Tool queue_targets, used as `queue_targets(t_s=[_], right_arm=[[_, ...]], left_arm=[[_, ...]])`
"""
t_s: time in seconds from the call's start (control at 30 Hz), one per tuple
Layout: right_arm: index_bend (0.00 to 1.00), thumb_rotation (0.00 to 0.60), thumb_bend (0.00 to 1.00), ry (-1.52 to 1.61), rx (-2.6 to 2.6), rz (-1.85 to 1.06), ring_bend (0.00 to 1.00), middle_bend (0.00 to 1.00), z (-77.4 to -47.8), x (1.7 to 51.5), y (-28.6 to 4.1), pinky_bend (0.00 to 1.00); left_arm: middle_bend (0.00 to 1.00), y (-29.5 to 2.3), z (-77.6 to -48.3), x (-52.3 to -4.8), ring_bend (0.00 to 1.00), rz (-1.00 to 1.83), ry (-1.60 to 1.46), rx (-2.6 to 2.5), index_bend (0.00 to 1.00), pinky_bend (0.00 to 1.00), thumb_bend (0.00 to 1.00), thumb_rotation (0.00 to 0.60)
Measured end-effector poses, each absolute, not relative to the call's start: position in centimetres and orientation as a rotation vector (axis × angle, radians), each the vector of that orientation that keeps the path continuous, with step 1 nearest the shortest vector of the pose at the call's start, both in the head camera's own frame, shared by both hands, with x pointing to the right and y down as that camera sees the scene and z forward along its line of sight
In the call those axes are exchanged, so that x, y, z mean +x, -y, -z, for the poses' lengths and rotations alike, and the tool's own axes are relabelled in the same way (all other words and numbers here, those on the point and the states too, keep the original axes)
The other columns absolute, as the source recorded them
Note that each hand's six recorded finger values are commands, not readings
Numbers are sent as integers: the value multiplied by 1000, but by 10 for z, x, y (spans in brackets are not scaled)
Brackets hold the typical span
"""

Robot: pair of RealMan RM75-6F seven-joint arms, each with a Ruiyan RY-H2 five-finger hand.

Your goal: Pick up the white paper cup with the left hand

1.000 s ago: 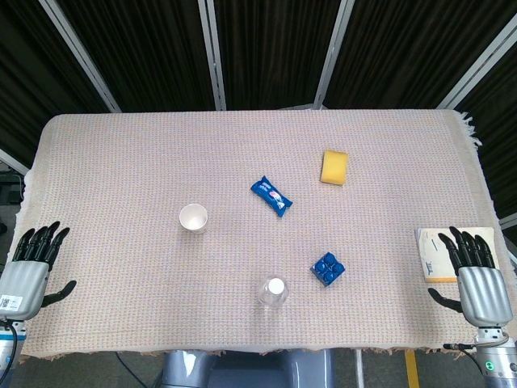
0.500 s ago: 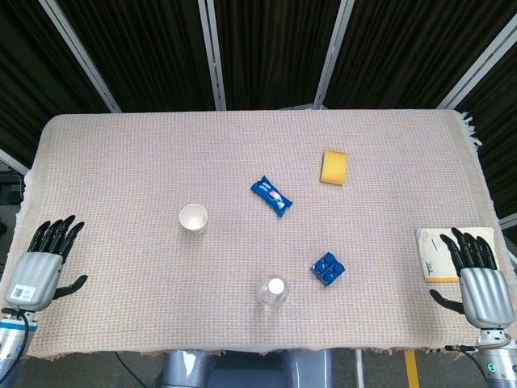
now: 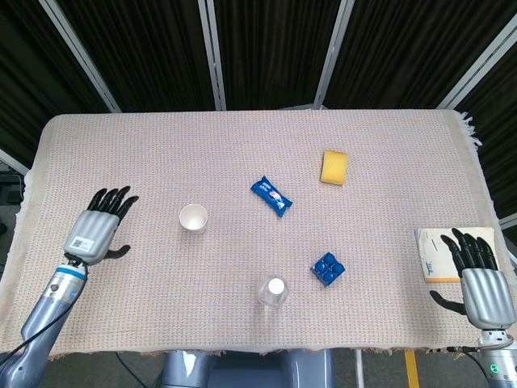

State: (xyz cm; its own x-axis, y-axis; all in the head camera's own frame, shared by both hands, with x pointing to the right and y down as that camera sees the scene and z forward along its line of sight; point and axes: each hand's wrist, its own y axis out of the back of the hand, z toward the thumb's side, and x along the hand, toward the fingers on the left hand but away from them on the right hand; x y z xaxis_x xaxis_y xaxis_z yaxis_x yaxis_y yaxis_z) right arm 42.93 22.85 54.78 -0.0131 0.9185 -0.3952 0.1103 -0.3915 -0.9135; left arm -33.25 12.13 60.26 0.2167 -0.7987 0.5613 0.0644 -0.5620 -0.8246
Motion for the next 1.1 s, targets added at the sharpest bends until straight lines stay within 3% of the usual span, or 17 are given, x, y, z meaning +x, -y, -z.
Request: queue_targets(t_s=[0.2,0.3,0.63,1.0,1.1], right_arm=[[92,600,52,1124,-1575,-1480,0,0,-546,434,-226,0],[92,600,53,1136,-1574,-1480,0,0,-545,437,-224,0],[92,600,54,1160,-1578,-1477,0,0,-544,440,-223,0],[92,600,56,1184,-1577,-1480,0,0,-544,445,-221,0],[92,600,55,1187,-1577,-1482,0,0,-543,446,-221,0]], left_arm=[[0,-99,-614,-288,0,1423,-624,-1768,200,0,139,600],[0,-93,-621,-267,0,1424,-596,-1794,197,0,139,600],[0,-86,-650,-224,0,1494,-487,-1811,31,0,112,600],[0,-85,-682,-207,0,1567,-412,-1765,139,0,109,600],[0,-86,-690,-204,0,1581,-409,-1756,209,0,110,600]])
